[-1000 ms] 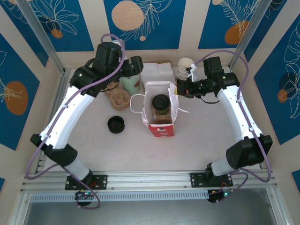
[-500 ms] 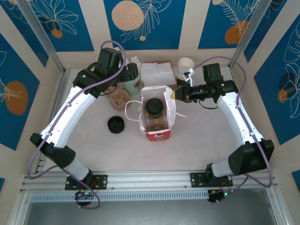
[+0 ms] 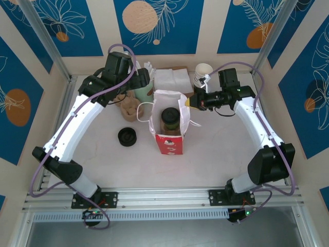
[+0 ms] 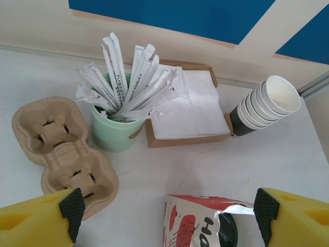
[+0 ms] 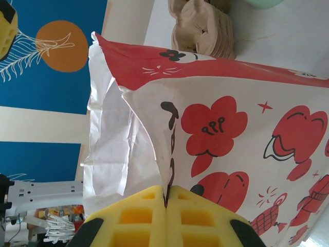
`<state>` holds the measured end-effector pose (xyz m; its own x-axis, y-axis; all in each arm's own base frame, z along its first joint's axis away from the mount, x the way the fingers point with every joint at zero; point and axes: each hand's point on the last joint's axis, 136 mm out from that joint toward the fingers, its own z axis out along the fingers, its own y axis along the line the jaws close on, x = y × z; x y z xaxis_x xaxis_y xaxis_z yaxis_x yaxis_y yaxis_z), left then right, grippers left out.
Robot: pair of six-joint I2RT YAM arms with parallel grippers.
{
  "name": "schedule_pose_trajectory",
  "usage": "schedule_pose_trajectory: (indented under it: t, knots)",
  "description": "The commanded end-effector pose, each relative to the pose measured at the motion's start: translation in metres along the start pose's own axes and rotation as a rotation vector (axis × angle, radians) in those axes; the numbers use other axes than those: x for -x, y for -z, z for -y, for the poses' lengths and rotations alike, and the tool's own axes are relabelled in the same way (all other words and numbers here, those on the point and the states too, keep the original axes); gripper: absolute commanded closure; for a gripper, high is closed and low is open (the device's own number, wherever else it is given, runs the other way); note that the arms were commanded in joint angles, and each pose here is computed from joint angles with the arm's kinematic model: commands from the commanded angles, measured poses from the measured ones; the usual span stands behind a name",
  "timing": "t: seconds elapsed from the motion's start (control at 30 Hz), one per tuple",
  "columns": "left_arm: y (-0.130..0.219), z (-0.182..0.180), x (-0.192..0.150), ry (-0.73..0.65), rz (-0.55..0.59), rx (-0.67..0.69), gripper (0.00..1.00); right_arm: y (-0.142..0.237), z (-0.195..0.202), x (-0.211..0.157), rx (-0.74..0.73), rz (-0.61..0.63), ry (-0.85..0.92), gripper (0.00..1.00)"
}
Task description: Pack the takeout coffee
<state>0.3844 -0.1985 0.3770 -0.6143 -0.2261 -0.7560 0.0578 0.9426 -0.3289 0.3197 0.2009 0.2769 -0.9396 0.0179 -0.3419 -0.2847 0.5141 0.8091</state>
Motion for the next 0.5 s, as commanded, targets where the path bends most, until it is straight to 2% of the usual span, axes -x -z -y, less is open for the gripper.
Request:
schedule_pose_trajectory:
  t: [0.0,0.23,0.47]
  knots:
    - [-0.002,-0.007,-0.001,0.025,-0.009,0.013,0.13,-0.006,-0.004,0.003,0.032,-0.012,-0.028,0.98]
    - [-0.004,-0.024,0.006,0.081,-0.002,0.088,0.06,-0.026,-0.006,0.001,0.058,-0.016,-0.061,0.95]
    - [0.002,-0.034,0.013,0.073,0.003,0.106,0.06,-0.035,-0.012,-0.002,0.063,-0.026,-0.028,0.92]
